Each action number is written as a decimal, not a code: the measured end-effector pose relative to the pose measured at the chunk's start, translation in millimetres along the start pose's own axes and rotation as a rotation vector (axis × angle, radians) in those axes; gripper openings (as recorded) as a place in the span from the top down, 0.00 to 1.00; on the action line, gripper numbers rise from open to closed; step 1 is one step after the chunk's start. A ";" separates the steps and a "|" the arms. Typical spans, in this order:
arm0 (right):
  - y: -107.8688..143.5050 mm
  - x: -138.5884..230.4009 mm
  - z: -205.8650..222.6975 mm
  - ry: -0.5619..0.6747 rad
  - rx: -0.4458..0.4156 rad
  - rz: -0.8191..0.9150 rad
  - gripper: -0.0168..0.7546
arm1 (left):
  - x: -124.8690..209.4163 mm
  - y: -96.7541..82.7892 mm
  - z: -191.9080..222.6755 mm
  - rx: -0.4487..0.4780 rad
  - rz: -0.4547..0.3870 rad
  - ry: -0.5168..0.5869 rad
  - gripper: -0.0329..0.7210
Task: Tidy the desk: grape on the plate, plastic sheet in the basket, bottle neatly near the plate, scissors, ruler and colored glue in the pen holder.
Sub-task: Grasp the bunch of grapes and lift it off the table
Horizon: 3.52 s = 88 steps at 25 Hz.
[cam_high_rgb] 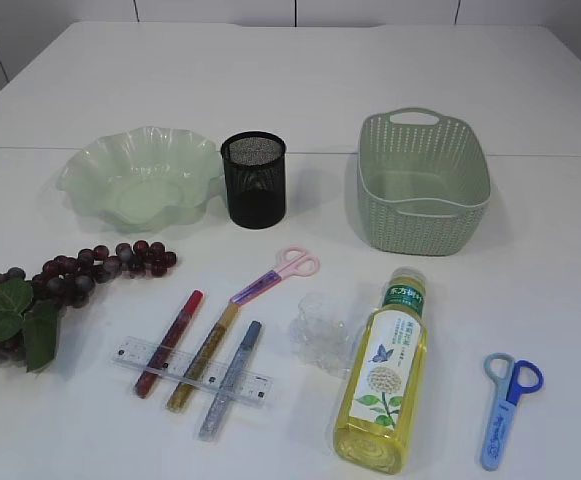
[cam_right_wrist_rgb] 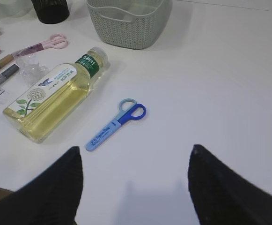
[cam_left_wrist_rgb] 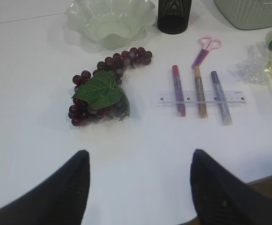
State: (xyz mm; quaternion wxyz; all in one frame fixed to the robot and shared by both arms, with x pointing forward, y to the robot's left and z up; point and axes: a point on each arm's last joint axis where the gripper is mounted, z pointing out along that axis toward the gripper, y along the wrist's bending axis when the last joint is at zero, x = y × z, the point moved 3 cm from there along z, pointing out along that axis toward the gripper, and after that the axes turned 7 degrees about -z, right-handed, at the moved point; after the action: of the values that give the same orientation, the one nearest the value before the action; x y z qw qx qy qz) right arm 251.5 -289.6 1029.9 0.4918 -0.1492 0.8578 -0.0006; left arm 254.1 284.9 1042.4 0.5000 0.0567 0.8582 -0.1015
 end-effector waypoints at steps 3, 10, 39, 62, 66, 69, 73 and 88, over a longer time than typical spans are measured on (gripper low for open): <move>0.0 0.0 0.0 0.000 0.000 0.000 0.27 | 0.0 0.0 0.0 0.000 0.000 0.000 0.31; 0.0 0.0 0.0 0.000 0.000 0.000 0.28 | 0.0 0.0 0.0 0.000 0.000 0.000 0.31; 0.4 2.8 -7.7 0.044 -0.001 0.138 0.28 | -101.9 2.7 15.6 -0.080 -0.023 0.207 0.31; 12.0 -72.4 30.7 0.400 -0.251 0.449 0.28 | -176.8 45.0 192.2 -0.328 -0.027 0.611 0.19; 13.2 -73.0 30.4 0.399 -0.261 0.457 0.28 | -171.3 48.5 239.7 -0.316 -0.040 0.688 0.16; 14.5 -73.6 30.1 0.398 -0.271 0.465 0.28 | -155.8 52.6 270.1 -0.317 -0.044 0.767 0.16; 14.9 -73.9 30.3 0.399 -0.276 0.468 0.28 | -130.7 58.0 301.5 -0.321 -0.041 0.866 0.16; 14.5 -73.7 30.4 0.400 -0.272 0.467 0.28 | -88.6 61.0 347.7 -0.294 -0.076 0.978 0.12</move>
State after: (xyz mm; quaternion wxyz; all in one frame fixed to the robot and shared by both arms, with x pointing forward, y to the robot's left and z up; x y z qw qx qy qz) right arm 308.3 -252.4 1074.2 0.2764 -0.0100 0.9405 0.1973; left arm 604.4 264.4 945.6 0.0388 -0.0045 0.9984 0.0405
